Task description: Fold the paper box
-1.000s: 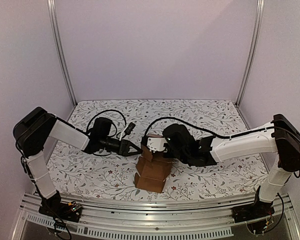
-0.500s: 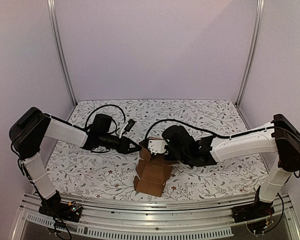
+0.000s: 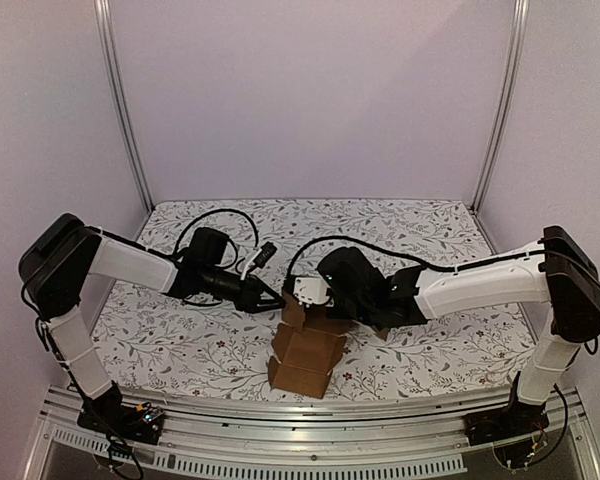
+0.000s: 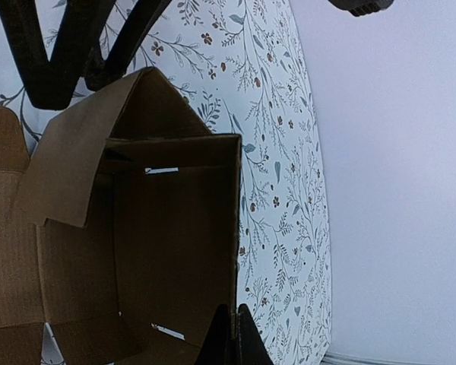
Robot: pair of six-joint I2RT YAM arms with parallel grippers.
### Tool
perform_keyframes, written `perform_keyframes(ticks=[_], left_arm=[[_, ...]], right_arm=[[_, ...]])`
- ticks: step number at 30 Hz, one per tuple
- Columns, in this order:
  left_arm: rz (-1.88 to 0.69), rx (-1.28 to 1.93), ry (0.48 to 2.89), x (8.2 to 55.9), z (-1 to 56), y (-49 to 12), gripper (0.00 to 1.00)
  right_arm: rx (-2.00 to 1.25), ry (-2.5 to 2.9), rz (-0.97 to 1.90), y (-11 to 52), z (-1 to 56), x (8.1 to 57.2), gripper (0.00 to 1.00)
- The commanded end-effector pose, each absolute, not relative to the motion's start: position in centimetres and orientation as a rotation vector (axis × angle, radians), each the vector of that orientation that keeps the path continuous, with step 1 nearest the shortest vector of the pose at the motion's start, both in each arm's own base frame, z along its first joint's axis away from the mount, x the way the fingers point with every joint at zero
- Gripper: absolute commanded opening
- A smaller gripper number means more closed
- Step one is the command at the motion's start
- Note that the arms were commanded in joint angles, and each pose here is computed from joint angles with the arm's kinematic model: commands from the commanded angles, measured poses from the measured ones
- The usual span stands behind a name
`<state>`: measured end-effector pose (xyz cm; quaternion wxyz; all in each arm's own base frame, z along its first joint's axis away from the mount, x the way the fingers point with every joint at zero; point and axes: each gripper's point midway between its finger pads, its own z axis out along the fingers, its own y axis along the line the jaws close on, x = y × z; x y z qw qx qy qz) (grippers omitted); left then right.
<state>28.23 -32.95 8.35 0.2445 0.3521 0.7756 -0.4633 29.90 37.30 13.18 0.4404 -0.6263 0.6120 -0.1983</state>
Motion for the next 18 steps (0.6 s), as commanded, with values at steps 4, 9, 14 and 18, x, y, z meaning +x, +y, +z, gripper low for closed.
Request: perform_keyframes(ticks=[4,9,14,18], left_arm=[[-1.263,1.016,2.128,27.7,7.8,-33.6,0.4],[-1.252,1.012,2.141,28.0,7.4,-33.7,0.4],[-1.25,1.012,2.139,28.1,7.5,-33.8,0.4],[-1.254,1.015,2.141,28.0,7.4,-33.8,0.4]], right_arm=[[-1.551,1.583,-0.523,36.6,12.4,30.7,0.0],[-1.567,1.589,-0.535,36.3,11.7,30.7,0.0],[-1.577,1.599,-0.562,35.6,10.8,30.5,0.0],[-1.596,1.593,-0.606,35.3,10.0,30.5,0.0]])
